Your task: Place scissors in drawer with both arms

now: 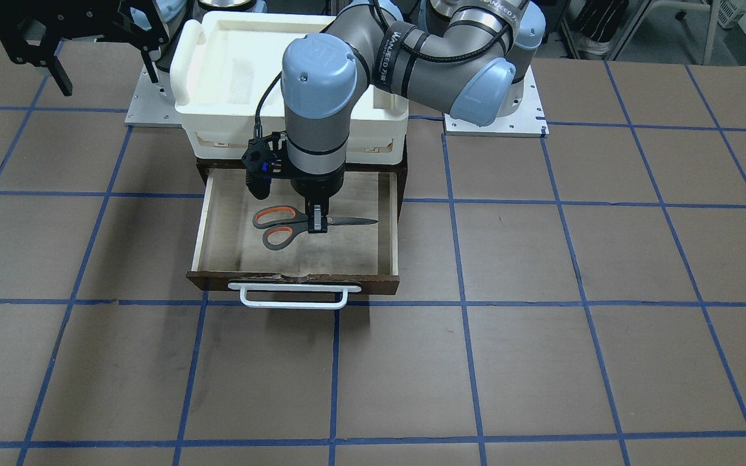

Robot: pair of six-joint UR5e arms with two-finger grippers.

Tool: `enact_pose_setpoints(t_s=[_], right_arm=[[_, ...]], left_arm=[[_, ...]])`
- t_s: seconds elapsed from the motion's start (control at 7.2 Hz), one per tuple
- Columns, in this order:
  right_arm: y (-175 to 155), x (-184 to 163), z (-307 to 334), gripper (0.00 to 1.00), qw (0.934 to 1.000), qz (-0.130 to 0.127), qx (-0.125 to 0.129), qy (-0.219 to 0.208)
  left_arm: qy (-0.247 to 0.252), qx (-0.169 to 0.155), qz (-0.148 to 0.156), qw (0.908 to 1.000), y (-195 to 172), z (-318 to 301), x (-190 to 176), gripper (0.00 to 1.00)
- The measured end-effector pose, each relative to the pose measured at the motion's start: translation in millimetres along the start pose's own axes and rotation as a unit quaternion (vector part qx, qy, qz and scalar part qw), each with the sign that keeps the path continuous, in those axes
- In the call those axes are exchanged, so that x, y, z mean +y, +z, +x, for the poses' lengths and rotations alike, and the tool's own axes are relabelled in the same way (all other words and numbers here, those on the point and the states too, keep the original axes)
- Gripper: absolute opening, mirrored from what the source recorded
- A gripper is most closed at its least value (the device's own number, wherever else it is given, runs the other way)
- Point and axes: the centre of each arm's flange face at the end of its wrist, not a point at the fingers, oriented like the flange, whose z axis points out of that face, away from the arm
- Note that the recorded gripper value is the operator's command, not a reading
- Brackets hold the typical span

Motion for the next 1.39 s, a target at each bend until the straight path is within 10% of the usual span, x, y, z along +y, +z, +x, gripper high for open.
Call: enact_pose_setpoints(t_s=[1.25,1.39], right_arm=[[0.7,-0.5,-0.6,1.00,0.9999,0.000,-0.007,0.008],[0.7,-0.5,-0.7,1.00,0.9999,0.001,-0.007,0.008]], left_arm=[[0.004,0.024,-0.017,0.9996,47.5,16.6,-28.8,0.00],[0.005,0.025,-0.018,0.9995,50.5,16.6,-30.0,0.35]])
